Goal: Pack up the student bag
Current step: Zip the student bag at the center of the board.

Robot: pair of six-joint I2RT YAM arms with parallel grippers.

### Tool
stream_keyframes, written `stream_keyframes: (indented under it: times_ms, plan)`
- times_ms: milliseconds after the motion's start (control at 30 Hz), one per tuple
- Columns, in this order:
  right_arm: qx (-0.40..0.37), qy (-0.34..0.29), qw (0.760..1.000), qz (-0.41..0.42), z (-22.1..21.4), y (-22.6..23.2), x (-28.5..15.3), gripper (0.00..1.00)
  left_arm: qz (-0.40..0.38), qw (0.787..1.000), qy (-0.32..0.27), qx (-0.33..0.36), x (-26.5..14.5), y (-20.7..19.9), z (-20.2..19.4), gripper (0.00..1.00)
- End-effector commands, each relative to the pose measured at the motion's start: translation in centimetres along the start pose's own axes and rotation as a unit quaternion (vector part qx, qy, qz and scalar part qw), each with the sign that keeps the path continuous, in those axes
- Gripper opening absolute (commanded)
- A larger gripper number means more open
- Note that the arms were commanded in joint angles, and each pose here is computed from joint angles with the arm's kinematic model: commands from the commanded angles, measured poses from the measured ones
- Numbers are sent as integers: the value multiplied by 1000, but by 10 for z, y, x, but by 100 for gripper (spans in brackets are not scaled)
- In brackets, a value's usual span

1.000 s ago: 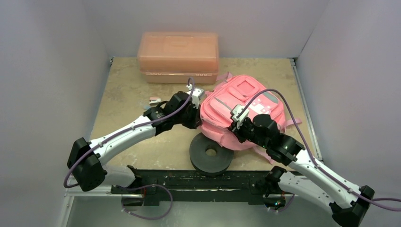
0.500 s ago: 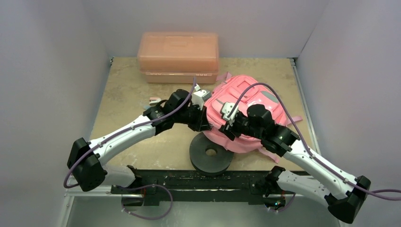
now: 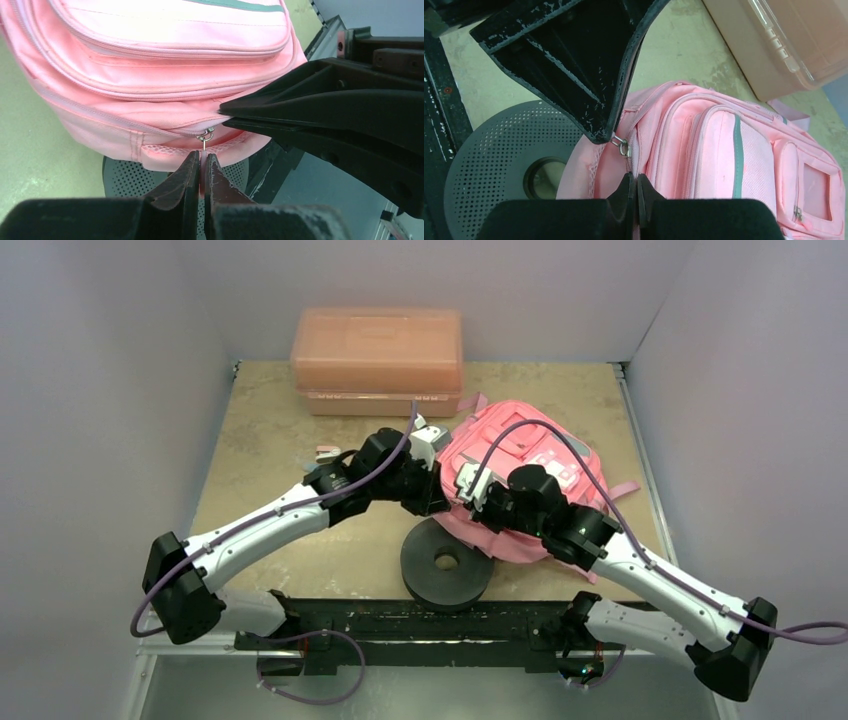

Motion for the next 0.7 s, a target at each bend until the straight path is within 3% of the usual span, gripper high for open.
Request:
stream_keyframes:
  times_ms: [0, 133, 233, 300, 367, 500, 667]
  plan:
    - [-15, 27, 995, -92, -10, -23, -21, 0, 79, 996, -21, -26, -17, 11, 11, 0]
    - [-16, 18, 997, -72, -19, -12, -32, 0, 193, 980, -16, -40, -10, 56, 6, 0]
    - [-16, 19, 997, -70, -25, -7, -43, 0, 295, 955, -18, -31, -10, 94, 15, 0]
    - [-12, -1, 998, -69, -23, -5, -51, 0, 312, 949, -7, -44, -1, 117, 20, 0]
    - [-11, -14, 996, -82, -25, -5, -59, 0, 271, 961, -1, -59, 9, 121, 28, 0]
    - [-25, -29, 995, -88, -31, -2, -66, 0, 139, 989, -21, -39, 24, 93, 43, 0]
    - [-30, -39, 994, -99, -27, -5, -69, 0, 15, 998, -42, -36, 17, 47, 51, 0]
Point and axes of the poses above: each gripper's point midway between its finger pads, its own x axis out along the fingers, its own y axis along the line the jaws close on, z = x × y, the point moved 6 cm from there along -x, back along the fingers, and after that the axes turned 6 degrees about -x, right-handed, at the moved point
